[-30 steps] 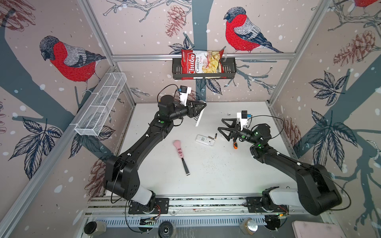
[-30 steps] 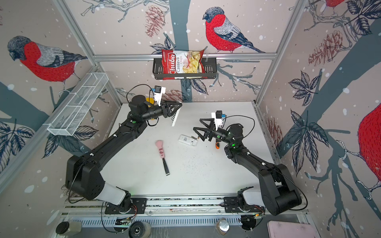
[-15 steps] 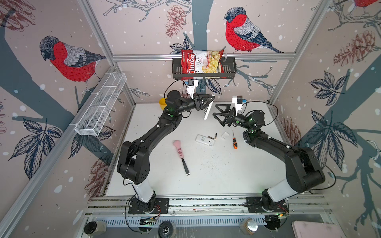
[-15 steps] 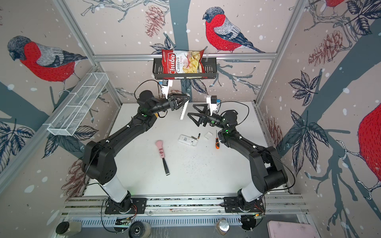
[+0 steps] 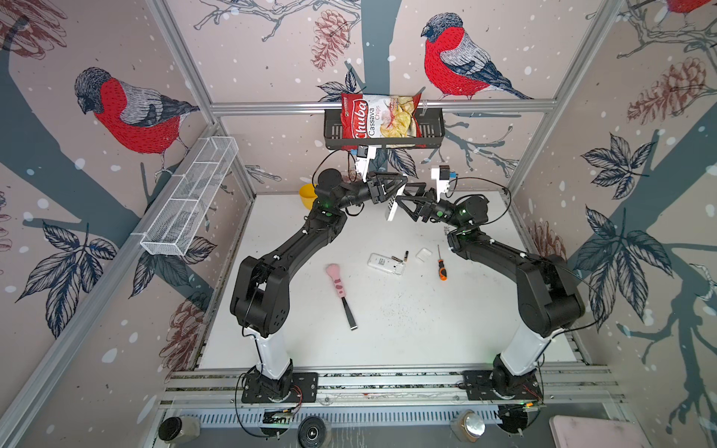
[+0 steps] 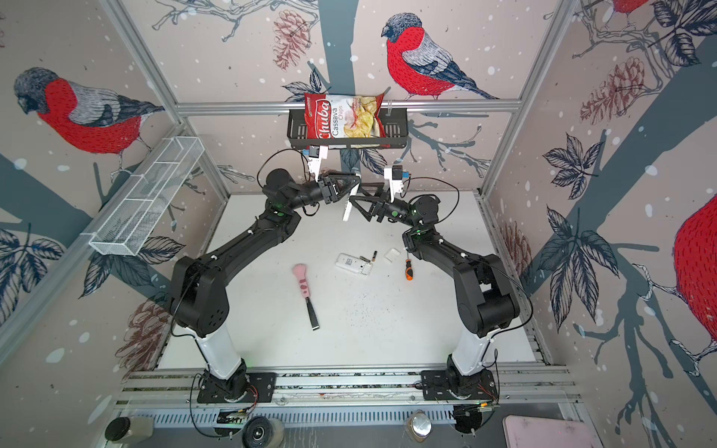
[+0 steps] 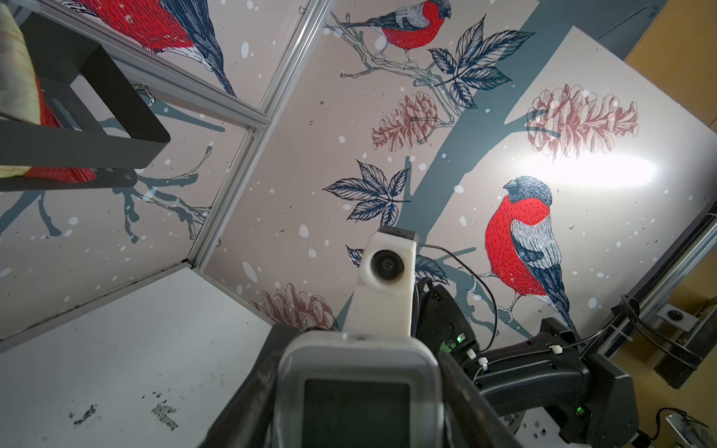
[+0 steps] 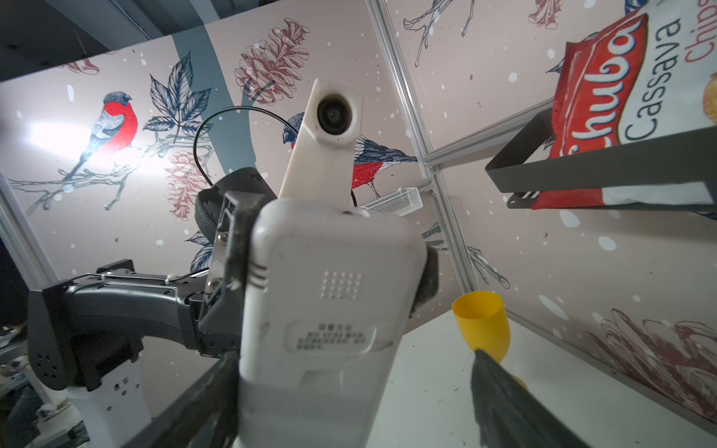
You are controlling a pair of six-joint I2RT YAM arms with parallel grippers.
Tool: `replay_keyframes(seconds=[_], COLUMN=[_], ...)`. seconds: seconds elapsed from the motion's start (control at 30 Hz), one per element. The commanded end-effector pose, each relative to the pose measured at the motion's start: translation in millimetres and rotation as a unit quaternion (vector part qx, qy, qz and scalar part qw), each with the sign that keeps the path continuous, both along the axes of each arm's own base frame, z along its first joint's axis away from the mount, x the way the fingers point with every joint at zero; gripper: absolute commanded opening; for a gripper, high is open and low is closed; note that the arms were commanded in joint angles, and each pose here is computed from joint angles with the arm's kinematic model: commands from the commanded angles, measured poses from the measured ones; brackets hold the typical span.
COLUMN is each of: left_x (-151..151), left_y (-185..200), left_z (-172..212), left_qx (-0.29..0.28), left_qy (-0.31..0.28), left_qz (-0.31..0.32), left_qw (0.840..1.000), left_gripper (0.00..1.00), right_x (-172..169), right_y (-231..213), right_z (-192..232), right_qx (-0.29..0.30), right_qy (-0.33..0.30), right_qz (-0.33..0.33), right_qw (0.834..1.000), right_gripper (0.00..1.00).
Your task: Unload the batteries from the remote control
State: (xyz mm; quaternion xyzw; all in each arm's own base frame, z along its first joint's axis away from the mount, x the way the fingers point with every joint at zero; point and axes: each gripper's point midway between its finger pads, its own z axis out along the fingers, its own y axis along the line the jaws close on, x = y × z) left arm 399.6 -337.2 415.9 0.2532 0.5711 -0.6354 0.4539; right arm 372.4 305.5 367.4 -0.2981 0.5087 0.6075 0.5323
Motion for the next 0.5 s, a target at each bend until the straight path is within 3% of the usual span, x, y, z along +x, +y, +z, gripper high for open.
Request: replay_keyframes(seconds=[0.0,0.3,0.47], left_x=[-11.3,-9.3,-10.1], left_y=[0.3,-1.1,-0.8], left_z=[18.4,11.5,12.1], left_qx=[-0.019,-0.019,-0.019], left_qy=[-0.037,-0.034,-0.036], left_qz=[-0.021,-0.025,-0.023], left_qw=[0.999,0.999,0.999], left_gripper=[0.44,0.44,0.43], right_x=[-10.3,-17.8,-16.9], right_y=[2.4,8.5,8.7], right_z=[7.1,4.6,4.4], right_qx=[0.011,0.018,0.017], right_qy=[-0.011,-0.004,0.0], right_qz=[0.036,0.074,0.075], right_qw=[0.999,0.997,0.997], right_gripper=[0.88,0.81,0.67])
